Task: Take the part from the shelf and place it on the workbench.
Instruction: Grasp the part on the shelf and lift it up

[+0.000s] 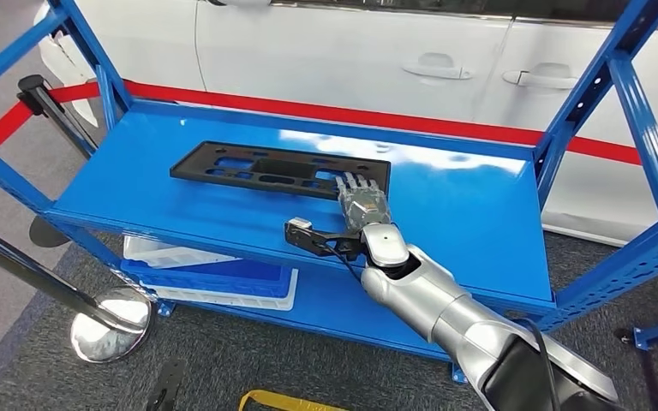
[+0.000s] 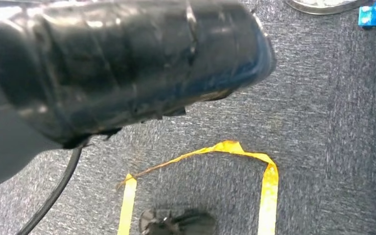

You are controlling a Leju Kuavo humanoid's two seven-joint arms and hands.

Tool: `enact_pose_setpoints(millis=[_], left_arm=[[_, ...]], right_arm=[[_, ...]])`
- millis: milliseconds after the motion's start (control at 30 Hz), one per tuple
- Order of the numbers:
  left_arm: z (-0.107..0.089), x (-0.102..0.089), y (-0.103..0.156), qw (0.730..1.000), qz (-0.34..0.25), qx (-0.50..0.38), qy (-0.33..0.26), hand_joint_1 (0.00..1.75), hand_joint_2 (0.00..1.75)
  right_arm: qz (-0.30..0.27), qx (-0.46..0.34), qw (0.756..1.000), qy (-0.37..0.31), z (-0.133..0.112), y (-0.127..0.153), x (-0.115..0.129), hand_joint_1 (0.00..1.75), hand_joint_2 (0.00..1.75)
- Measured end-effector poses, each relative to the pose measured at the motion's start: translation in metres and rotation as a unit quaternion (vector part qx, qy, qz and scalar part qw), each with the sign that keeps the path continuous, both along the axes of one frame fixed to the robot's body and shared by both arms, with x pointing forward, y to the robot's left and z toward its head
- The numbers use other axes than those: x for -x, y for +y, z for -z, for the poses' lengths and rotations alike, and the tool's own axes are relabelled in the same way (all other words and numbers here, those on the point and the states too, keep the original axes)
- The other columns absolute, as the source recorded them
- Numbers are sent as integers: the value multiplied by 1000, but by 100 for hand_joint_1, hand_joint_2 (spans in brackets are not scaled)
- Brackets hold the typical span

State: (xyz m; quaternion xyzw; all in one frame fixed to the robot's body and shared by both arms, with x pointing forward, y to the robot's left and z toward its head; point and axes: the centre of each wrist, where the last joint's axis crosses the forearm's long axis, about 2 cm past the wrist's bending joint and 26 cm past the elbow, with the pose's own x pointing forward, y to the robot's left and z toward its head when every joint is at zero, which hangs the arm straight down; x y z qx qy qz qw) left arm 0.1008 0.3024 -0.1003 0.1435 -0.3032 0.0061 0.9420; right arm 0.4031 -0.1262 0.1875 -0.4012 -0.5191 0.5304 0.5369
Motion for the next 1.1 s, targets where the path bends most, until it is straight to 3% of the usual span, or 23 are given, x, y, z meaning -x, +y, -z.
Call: enact_pose_setpoints(millis=[633,1100], left_arm=[[0,1,-1,1000,1,-2,-1,0,0],[0,1,-8,1000,6,6,-2,0,0]], right_arm=[[-8,-4,1000,0,8,-1,5,0,175],[-54,-35,997,-49,-13,20,9,0,175]])
